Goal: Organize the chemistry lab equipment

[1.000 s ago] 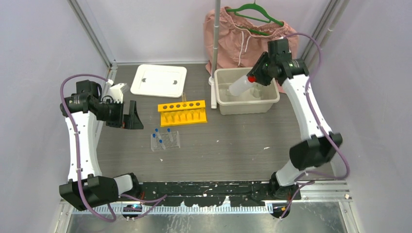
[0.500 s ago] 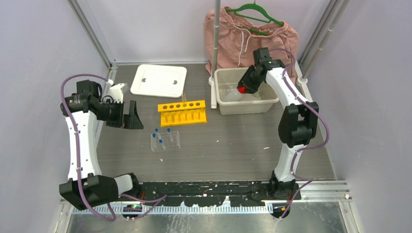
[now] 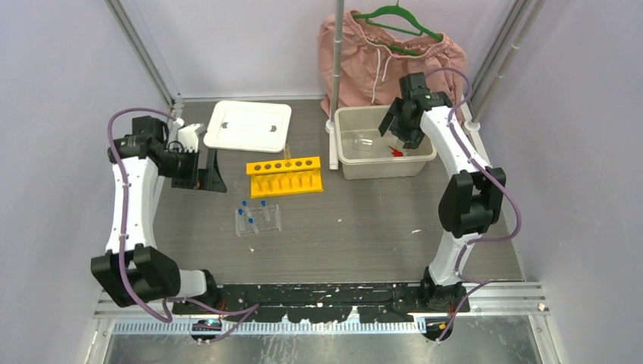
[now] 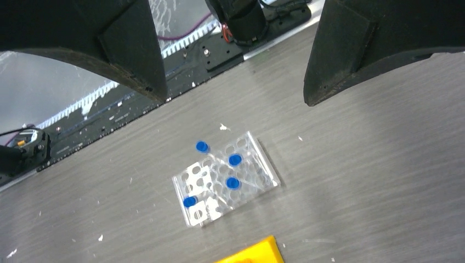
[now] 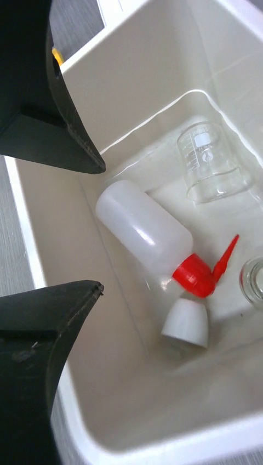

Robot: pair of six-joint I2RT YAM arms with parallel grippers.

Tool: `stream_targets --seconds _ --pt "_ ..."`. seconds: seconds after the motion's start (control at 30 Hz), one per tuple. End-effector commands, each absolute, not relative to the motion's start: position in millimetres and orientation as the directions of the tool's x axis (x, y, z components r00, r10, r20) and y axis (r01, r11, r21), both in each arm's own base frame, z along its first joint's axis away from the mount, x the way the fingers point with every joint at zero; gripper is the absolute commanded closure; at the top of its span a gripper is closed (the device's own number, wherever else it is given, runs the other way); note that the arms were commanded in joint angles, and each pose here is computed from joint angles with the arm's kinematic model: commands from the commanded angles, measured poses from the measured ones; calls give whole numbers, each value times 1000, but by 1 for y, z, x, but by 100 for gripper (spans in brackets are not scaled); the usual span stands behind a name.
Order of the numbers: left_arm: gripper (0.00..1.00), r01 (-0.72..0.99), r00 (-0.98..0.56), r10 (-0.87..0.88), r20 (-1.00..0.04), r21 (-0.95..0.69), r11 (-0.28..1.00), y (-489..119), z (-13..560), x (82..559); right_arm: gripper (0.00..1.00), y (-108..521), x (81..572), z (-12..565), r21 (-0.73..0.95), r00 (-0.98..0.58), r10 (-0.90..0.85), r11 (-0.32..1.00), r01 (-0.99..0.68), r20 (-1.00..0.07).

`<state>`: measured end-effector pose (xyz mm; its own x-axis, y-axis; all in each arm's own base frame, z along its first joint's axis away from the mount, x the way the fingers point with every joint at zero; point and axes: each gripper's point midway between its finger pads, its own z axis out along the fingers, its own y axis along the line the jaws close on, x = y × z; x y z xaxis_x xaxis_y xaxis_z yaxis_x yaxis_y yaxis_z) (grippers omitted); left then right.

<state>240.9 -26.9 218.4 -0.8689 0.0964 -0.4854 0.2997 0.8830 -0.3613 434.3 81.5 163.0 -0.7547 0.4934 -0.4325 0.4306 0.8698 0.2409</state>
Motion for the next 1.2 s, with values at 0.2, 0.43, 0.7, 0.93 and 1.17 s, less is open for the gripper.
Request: stream_targets --seconds 0.2,0.43,0.7,0.93,1.17 --pt "11 146 -850 41 -525 -161 976 -12 210 364 25 76 415 194 166 -707 417 902 397 -571" --pt "16 11 -834 -41 -550 -91 996 3 212 453 27 89 408 280 262 -547 410 907 331 -730" --pt "11 -59 -824 -7 -566 74 995 20 176 530 30 116 380 322 348 -467 395 918 188 -791" --pt "14 -165 -794 -60 -606 120 979 44 150 569 39 131 357 301 354 -494 362 928 115 -790" --pt "23 -240 -821 -163 -547 71 968 72 104 564 45 136 351 278 324 -552 329 939 110 -766"
